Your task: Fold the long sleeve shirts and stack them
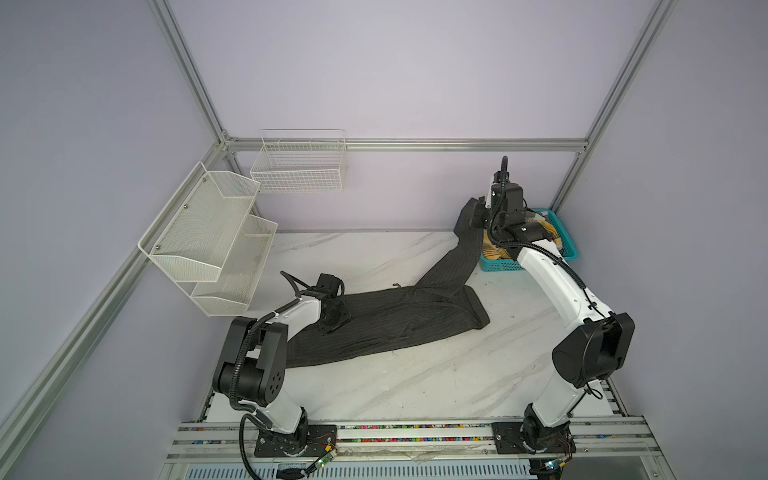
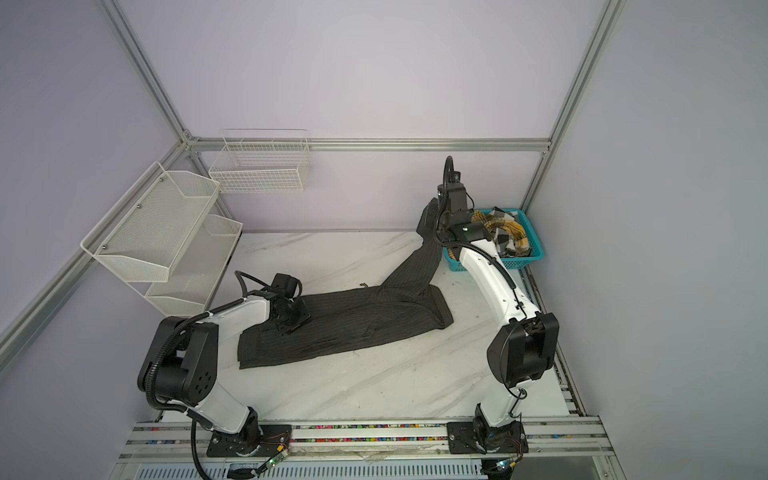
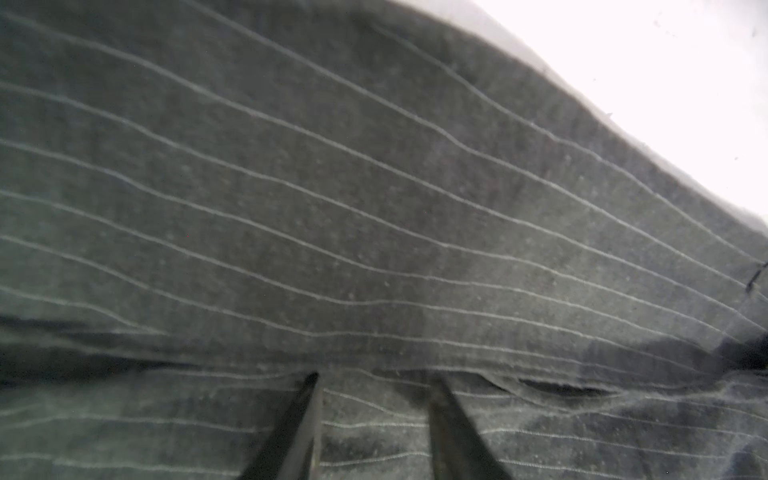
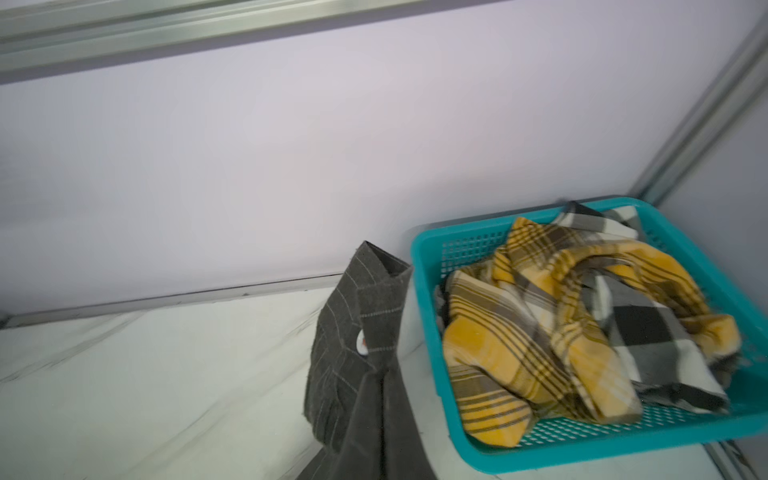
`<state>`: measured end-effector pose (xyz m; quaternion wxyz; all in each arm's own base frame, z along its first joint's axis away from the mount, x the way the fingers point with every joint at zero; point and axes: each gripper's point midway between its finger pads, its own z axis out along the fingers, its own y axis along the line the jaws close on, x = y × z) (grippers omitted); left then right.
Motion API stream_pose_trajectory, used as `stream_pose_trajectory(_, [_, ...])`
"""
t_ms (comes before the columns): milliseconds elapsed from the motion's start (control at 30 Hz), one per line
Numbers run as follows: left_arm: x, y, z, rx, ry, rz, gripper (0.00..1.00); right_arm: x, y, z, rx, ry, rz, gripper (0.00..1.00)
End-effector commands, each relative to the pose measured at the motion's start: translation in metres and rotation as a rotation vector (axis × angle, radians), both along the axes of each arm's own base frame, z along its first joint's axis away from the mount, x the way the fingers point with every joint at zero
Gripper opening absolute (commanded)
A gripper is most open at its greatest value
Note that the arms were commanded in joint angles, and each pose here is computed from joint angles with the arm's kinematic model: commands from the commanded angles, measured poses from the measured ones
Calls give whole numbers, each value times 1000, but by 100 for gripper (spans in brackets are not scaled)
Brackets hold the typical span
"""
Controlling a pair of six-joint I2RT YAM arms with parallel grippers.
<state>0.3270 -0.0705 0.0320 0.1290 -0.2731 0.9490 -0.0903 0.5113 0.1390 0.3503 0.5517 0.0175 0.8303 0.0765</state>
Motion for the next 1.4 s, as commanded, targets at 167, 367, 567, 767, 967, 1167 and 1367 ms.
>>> stream_pose_trajectory(167, [44,-10,171,-53,-415,-102,69,-57,131,55,131,-82,498,0])
stream_pose_trajectory(367, [47,-65,295,-247,-793,-394,75,-96,172,46,219,-17,701,0])
stream_pose_trajectory(567, [22,-76,362,-188,-1150,-588,96,-138,185,52,297,13,880,0])
stream_pose_trajectory(767, [16,-113,379,-336,-1175,-832,96,-168,190,53,341,48,1011,0])
stream_pose_trajectory(967, [32,-130,376,-391,-1138,-976,97,-184,193,53,355,72,1086,0])
stream_pose_trajectory(1167, [40,-148,379,-628,-1104,-1041,93,-187,193,43,351,100,1098,0])
stream_pose_trajectory(1367, [38,-153,364,-675,-1058,-1057,72,-186,193,42,348,100,1095,0])
